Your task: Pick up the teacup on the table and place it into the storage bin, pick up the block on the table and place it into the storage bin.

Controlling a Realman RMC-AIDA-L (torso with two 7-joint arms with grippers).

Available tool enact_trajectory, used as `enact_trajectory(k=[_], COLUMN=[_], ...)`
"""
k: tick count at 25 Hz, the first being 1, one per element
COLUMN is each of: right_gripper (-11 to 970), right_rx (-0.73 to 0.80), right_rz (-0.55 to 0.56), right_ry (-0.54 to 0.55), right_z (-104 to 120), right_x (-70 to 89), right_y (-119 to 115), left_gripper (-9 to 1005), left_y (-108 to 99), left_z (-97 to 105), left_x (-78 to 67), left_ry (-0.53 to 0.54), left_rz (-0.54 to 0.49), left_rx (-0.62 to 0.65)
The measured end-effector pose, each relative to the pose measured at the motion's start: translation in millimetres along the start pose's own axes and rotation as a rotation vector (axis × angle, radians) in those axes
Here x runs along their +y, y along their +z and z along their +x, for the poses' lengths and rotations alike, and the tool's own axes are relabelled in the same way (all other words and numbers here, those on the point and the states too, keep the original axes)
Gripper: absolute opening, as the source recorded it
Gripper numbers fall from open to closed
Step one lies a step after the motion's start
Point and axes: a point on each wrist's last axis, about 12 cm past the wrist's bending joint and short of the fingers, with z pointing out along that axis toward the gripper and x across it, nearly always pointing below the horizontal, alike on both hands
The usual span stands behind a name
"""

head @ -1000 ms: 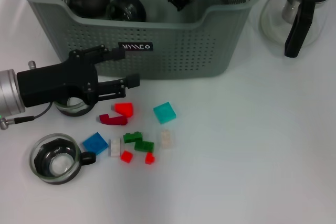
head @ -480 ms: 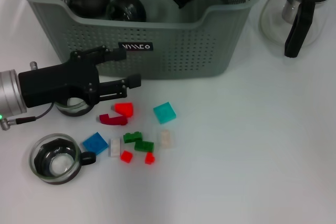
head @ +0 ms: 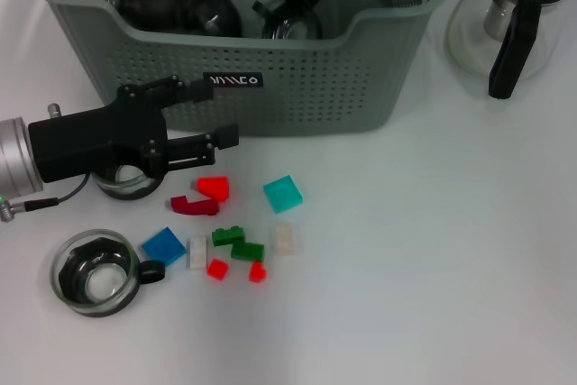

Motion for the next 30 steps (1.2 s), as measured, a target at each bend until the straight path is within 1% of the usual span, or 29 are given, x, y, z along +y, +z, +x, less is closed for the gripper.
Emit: enact_trajectory(k=[3, 5, 7, 11, 14, 16, 17, 20, 22, 27, 30], right_gripper=[279, 333, 413, 573, 703, 790, 816, 895, 947, 946, 945], right_rx=[-0.006, -0.023, -0.051, -0.156, -0.279, -0.383, -0.443, -0.618, -0.748, -1.023, -1.091], right_rz=[0.012, 0.018, 0.024, 0.024, -0.013, -0.072, -0.106, -0.173, -0.236, -0.418, -0.512], right_ry=[0.004, 0.008, 0.010, 0.008, 0.031, 0.056, 0.077, 0.117, 0.135, 0.157, 0.198], right_z=[-1.4, -6.6, -13.2, -31.4, -36.1, -28.7, -22.9, 0.4, 19.3, 70.1, 95.7], right_x=[-1.5, -2.6, -4.6, -9.9, -11.5, -10.2, -10.3, -17.1, -22.6, -23.9, -24.0], right_y=[-0.4, -2.3, -5.9, -23.3, -42.3, -55.7, -63.4, -87.2, -102.9, -129.2, -140.7], left_gripper=[784, 784, 784, 783, 783, 783, 783, 783, 783, 783, 783], left_y=[0.0, 0.0, -0.1, -0.8, -0.9, -0.7, -0.8, -0.8, -0.3, 1.3, 2.6], left_z=[0.1, -0.1, -0.8, -1.8, -2.8, -3.0, -3.0, -3.2, -4.2, -8.1, -9.9], left_x=[0.3, 0.5, 0.9, 1.5, 1.9, 1.9, 2.0, 2.5, 3.3, 5.9, 6.8], left_ry=[0.000, 0.000, 0.002, 0.004, 0.005, 0.005, 0.005, 0.007, 0.011, 0.024, 0.029], left_rz=[-0.003, -0.004, -0.007, -0.010, -0.012, -0.014, -0.015, -0.017, -0.017, -0.014, -0.012], left_rx=[0.001, -0.001, -0.006, -0.012, -0.019, -0.022, -0.022, -0.021, -0.021, -0.021, -0.022])
